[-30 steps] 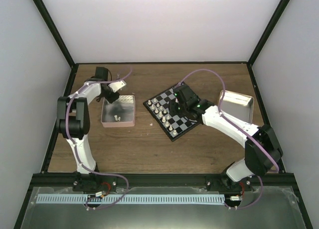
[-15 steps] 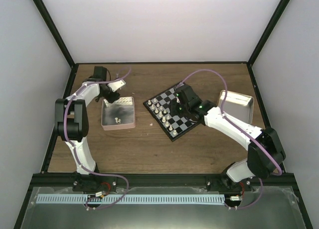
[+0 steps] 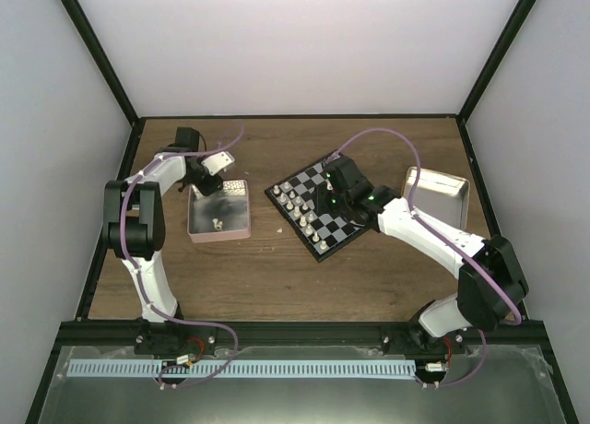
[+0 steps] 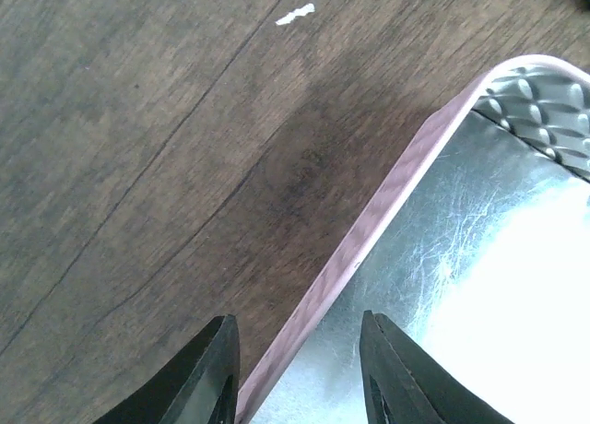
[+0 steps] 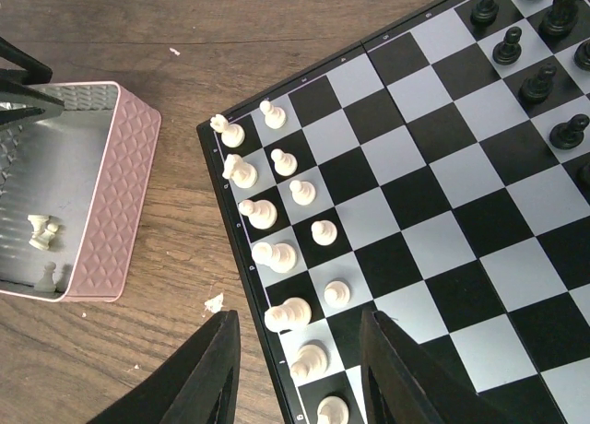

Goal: Set up the chess pieces on the board
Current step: Adjust the storage box at the center of the board.

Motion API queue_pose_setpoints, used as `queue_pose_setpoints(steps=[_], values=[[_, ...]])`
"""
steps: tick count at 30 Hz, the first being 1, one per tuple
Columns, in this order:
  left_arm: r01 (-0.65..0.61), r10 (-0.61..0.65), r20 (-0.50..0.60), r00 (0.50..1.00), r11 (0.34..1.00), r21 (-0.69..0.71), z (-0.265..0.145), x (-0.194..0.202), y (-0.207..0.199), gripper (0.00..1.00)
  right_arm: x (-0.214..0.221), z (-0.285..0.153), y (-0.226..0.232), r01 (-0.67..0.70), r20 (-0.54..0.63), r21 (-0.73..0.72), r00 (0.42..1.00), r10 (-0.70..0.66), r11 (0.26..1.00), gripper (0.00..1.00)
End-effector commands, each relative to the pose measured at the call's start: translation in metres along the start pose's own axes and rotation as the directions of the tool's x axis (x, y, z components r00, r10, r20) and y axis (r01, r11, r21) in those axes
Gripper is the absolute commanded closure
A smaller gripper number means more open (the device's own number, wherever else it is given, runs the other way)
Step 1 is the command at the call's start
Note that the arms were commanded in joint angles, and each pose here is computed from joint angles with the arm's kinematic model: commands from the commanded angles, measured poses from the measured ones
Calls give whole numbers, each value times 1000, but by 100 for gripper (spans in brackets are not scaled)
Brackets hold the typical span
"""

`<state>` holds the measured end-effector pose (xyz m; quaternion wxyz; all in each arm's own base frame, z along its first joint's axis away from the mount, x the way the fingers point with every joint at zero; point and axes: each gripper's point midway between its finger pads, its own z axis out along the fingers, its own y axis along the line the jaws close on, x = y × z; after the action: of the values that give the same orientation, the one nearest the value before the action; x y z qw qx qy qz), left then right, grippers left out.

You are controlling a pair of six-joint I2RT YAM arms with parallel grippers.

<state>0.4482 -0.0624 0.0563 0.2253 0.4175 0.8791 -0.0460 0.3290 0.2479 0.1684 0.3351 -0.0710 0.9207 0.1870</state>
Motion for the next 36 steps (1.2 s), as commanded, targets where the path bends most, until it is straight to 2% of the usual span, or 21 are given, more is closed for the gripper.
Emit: queue_pose_setpoints(steps=[1, 3, 10, 13, 17, 25, 30, 36], values=[[-6, 6, 9, 1000, 998, 65, 3, 3, -14, 62, -2, -7, -3, -14, 18, -3, 1000, 14, 1000, 63], [0, -1, 11, 1000, 998, 66, 4, 3, -14, 63, -1, -8, -3, -14, 20, -2, 1000, 14, 1000, 63], [26, -26, -35, 999, 1000, -12, 1, 11, -2, 83, 0, -9, -4, -16, 25, -7, 1000, 16, 1000, 63], [31, -33, -40, 999, 999, -33, -2, 15, -1, 87, -2, -9, -3, -4, 25, -8, 1000, 4, 1000, 63], [53, -59, -100, 993, 997, -57, 0, 34, -4, 91, -6, -10, -2, 7, 28, -3, 1000, -7, 1000, 63], [152, -176, -155, 972, 976, -156, -20, 60, -7, 93, -7, -13, 4, 0, 27, -28, 1000, 1, 1000, 63], [281, -319, -164, 934, 935, -218, -33, 81, -5, 93, -8, -17, 5, 10, 23, -37, 1000, -10, 999, 63], [477, -523, -147, 840, 839, -262, -38, 94, -12, 94, -8, -26, 8, 22, 32, -61, 999, -20, 998, 63]])
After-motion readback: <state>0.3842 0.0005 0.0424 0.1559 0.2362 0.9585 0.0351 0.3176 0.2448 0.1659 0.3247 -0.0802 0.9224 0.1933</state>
